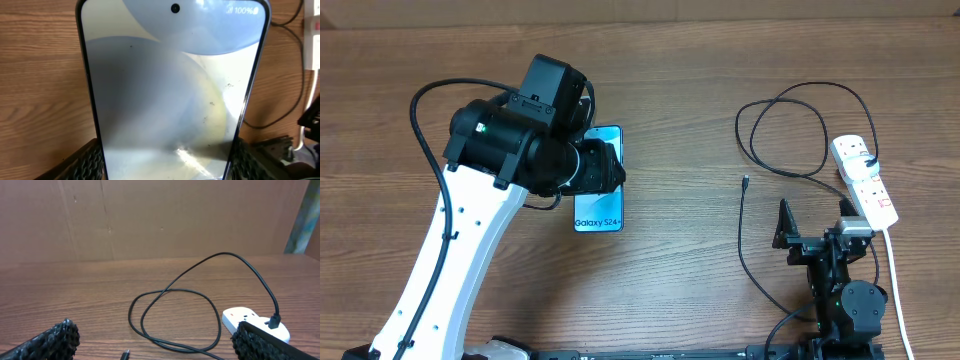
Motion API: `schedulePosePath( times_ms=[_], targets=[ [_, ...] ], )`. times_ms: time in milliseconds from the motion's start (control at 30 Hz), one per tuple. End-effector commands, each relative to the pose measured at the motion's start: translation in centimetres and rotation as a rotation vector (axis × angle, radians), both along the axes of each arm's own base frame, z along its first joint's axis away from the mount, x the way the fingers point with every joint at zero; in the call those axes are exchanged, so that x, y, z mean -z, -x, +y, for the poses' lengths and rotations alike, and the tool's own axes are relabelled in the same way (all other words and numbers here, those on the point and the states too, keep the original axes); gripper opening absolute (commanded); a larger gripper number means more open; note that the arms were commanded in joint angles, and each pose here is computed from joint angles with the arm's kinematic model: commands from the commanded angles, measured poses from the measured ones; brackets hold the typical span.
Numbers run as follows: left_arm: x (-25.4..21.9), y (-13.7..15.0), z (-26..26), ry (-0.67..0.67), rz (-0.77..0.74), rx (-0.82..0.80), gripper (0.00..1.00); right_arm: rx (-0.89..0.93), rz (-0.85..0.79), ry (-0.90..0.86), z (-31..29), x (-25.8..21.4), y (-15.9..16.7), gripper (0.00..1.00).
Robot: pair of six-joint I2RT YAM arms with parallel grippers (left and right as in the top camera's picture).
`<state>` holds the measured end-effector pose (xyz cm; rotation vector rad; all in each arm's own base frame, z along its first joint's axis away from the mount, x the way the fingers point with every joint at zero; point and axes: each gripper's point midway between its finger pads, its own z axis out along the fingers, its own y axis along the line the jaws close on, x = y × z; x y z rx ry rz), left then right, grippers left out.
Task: Plug charger to phone and switch on socket
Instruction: 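Lift the phone upright with the left gripper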
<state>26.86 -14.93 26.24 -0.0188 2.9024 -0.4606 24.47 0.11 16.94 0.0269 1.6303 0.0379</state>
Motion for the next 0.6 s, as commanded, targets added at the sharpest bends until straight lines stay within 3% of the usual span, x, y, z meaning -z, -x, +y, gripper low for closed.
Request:
schedulePosePath(
  times_ms=[0, 233, 567],
  targets=[
    [-1.5, -0.1, -1.0, 0.086, -0.008, -0.045, 0.43, -0.006, -0.009, 0.005, 0.2, 0.0, 0.0, 1.00],
    [-1.2, -0.2, -1.4, 0.096, 0.011, -0.041, 0.46, -0.006, -0.009, 0.005, 0.2, 0.0, 0.0, 1.00],
    [0.0, -0.5, -3.3, 0.163, 0.093, -0.005, 0.41, -0.006, -0.009, 0.005, 0.2, 0.0, 0.0, 1.00]
  ],
)
